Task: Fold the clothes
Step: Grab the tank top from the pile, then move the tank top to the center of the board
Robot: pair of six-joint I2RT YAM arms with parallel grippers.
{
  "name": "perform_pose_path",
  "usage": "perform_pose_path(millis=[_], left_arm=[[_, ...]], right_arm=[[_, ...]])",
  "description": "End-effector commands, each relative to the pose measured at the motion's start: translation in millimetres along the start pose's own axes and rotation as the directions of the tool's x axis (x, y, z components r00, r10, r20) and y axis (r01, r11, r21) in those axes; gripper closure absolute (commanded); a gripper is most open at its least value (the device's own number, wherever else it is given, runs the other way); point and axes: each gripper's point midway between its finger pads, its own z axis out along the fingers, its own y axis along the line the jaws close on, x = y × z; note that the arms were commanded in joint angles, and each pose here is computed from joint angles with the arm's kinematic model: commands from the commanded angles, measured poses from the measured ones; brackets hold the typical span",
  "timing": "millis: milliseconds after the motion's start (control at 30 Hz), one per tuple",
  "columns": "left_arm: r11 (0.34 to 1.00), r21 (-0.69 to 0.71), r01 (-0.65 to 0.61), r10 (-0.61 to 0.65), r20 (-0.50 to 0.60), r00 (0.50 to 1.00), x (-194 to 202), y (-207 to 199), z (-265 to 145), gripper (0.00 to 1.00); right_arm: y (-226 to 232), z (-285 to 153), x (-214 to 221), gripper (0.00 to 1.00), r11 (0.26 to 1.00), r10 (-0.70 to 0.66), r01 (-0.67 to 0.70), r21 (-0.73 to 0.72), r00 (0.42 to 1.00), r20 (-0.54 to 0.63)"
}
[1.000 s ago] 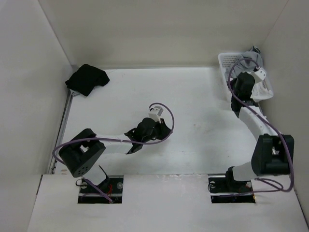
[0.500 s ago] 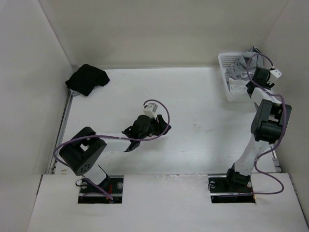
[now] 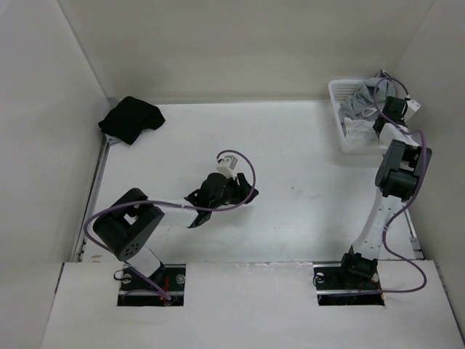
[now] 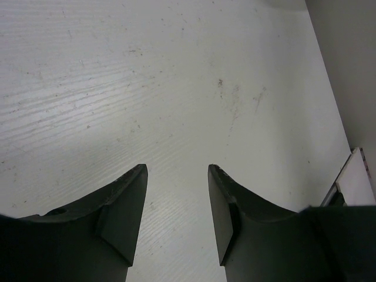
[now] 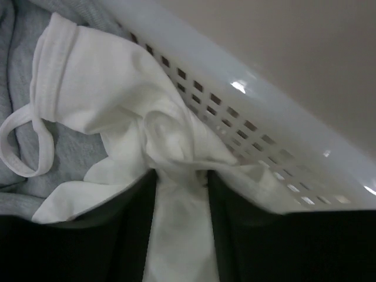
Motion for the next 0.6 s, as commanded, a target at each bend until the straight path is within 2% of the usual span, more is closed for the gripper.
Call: perform_pose_path(millis=[0, 33, 67, 100, 200, 300, 333, 567], left_arm=[[0.998, 0.058, 0.005, -0.007, 0.035, 0.999, -12.3, -12.9, 5.0, 0.56], [0.998, 0.057, 0.007, -0.009, 0.031, 0.999, -11.1, -12.2, 6.5, 0.56], [0.999, 0.053, 0.011, -0.012, 0.024, 1.000, -9.2, -10.3, 8.1, 0.56], [0.998, 0.054, 0.013, -0.014, 0.022, 1.000, -9.1, -10.0, 9.0, 0.56], [0.998, 0.054, 0.027, -0.027, 0.011, 1.000, -7.5, -8.1, 11.4, 0.56], [0.997, 0.064, 0.038, -0.039, 0.015, 0.999, -9.3, -10.1, 12.1, 0.56], [0.996, 0.072, 0.044, -0.045, 0.012, 0.999, -8.7, -11.5, 12.3, 0.56], [0.995, 0.089, 0.051, -0.053, 0.023, 0.998, -12.8, -14.5, 7.0, 0.57]], right_arm=[[27.4, -2.9, -34.7, 0.75, 0.993, 0.071, -0.066, -0.097, 0.996, 0.051], [30.8, -3.3, -39.4, 0.90, 0.990, 0.089, -0.082, -0.112, 0.994, 0.065], [29.9, -8.6, -46.2, 0.99, 0.988, 0.116, -0.106, -0.114, 0.989, 0.087], [29.7, -10.6, -48.7, 1.00, 0.987, 0.126, -0.115, -0.116, 0.987, 0.096], [22.5, -48.3, -84.8, 1.00, 0.971, 0.214, -0.183, -0.155, 0.953, 0.214], [18.0, -94.0, -115.2, 1.00, 0.953, 0.277, -0.222, -0.205, 0.914, 0.298], [18.3, -121.1, -129.1, 1.00, 0.943, 0.302, -0.231, -0.240, 0.895, 0.327], [24.1, -225.7, -162.0, 1.00, 0.885, 0.406, -0.243, -0.396, 0.820, 0.404]])
